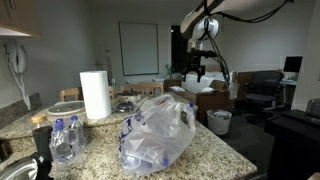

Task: Put the water bottles into the plastic bag.

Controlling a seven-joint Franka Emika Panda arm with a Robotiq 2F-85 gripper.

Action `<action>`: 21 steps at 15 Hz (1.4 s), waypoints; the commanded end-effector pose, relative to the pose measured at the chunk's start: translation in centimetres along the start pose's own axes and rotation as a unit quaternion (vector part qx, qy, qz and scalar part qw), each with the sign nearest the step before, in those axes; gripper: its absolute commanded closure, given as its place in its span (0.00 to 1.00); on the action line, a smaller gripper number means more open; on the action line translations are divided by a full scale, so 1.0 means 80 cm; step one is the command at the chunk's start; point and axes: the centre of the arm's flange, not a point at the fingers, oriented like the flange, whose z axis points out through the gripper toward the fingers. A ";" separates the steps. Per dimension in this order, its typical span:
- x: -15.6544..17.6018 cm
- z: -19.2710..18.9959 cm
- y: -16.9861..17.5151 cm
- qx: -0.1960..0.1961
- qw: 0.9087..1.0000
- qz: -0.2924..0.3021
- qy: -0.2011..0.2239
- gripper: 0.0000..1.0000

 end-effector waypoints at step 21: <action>0.088 0.134 0.054 -0.025 0.999 0.026 -0.038 0.00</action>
